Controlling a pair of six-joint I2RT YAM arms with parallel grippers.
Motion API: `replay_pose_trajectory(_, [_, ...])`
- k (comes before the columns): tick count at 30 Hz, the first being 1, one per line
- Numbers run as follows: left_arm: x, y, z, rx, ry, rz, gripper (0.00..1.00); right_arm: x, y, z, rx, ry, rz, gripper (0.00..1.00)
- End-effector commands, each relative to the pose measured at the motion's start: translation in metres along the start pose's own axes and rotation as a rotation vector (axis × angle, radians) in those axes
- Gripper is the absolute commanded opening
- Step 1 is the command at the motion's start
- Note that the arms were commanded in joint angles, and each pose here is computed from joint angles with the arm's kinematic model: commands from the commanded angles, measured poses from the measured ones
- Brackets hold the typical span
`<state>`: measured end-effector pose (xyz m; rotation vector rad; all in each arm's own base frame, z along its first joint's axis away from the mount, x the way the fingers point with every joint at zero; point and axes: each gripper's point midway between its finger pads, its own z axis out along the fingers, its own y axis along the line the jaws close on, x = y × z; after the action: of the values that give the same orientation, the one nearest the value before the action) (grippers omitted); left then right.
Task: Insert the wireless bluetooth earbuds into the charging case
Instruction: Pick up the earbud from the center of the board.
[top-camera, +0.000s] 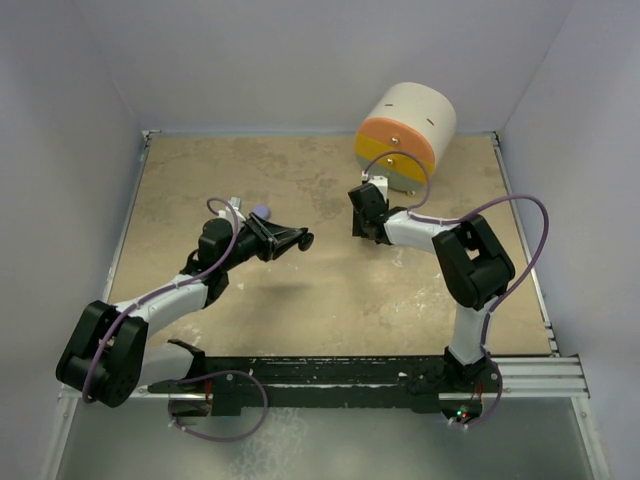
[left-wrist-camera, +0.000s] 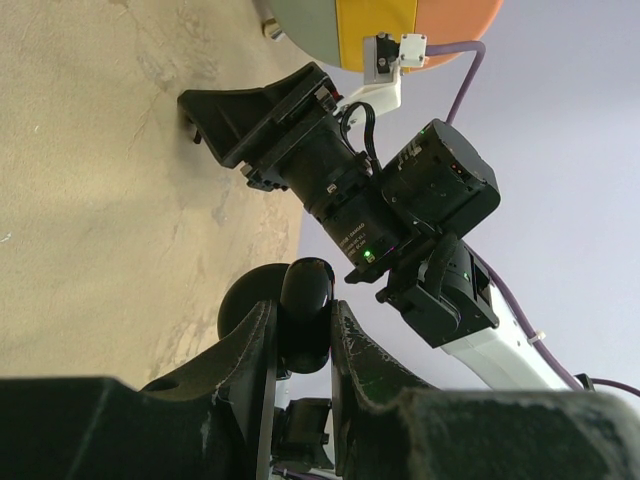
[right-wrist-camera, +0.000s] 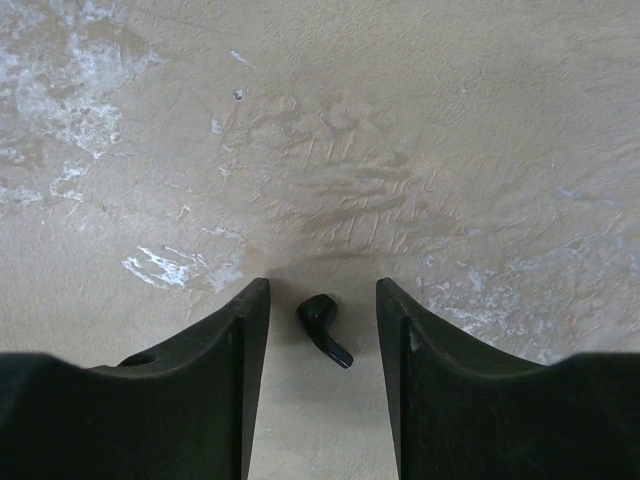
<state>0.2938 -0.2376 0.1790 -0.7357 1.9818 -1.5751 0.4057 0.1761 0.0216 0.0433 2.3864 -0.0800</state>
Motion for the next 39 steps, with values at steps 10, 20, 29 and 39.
replay_pose_trajectory(10, [-0.002, -0.015, -0.004, 0.058, -0.009, 0.038, 0.0, 0.043, -0.019, -0.001, 0.048, 0.132, -0.1, 0.41])
replay_pose_trajectory(20, [-0.002, -0.015, -0.005, 0.057, -0.009, 0.038, 0.0, 0.054, -0.014, -0.004, -0.002, 0.16, -0.101, 0.35])
replay_pose_trajectory(29, [-0.002, -0.017, -0.005, 0.058, -0.009, 0.04, 0.0, 0.059, -0.009, -0.01, -0.05, 0.168, -0.088, 0.37])
replay_pose_trajectory(39, [-0.002, -0.018, -0.007, 0.057, -0.013, 0.045, 0.0, 0.064, -0.002, -0.004, -0.085, 0.179, -0.099, 0.35])
